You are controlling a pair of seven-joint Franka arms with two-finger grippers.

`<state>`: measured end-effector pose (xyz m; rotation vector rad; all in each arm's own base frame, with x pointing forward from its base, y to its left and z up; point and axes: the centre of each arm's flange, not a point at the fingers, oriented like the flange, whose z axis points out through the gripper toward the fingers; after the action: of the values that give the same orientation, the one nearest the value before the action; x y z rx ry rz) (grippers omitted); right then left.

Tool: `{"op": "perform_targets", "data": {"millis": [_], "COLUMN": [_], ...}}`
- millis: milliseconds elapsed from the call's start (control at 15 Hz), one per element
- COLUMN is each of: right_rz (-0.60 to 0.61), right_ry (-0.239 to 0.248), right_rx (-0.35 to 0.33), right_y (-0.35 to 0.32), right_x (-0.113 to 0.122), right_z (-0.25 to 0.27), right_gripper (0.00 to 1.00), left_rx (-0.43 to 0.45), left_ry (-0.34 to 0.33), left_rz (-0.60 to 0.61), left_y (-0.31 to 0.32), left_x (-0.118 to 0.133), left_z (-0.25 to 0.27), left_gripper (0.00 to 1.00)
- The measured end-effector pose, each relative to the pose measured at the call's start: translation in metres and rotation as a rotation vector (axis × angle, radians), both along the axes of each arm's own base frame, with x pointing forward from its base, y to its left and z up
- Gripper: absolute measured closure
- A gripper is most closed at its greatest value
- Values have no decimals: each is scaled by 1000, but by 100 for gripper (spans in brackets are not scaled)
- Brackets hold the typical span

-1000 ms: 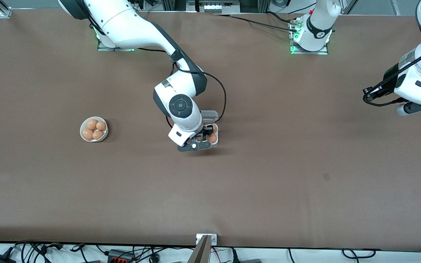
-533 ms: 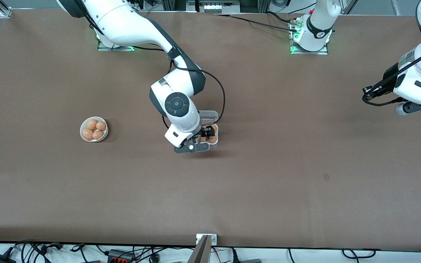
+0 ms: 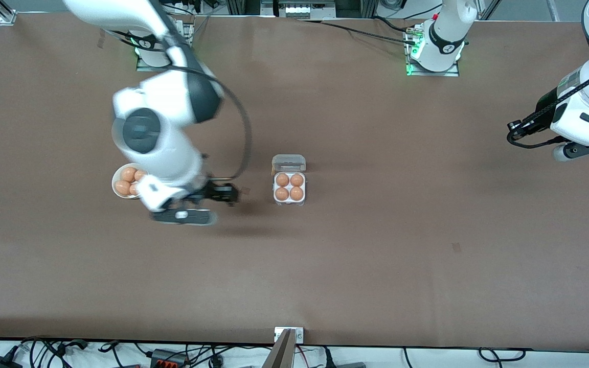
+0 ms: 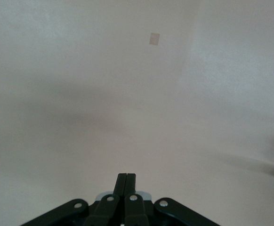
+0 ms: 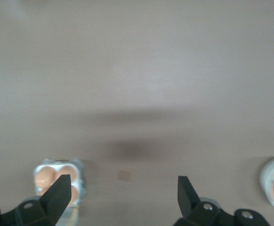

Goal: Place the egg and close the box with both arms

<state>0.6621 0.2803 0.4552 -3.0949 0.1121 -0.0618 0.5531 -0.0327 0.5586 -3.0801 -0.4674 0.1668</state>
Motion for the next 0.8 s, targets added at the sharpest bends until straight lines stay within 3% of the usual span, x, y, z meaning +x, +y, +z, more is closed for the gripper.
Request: {"op": "perform_targets", "data": {"millis": [600,800], "right_rz": [-34,-50], "right_ry": [-12,-25], "right_rx": [-8,-21], "right_y": [-154,-196], "right_x": [20,24], "right_z": [63,70], "right_gripper": [0,0], "left_rx": [-67,-143], "left_ry": [14,29], "left_rz": [-119,-175], "left_y": [-77,-126], "left_x": [-9,-4], "left_z": [8,4], "left_gripper": [99,99]}}
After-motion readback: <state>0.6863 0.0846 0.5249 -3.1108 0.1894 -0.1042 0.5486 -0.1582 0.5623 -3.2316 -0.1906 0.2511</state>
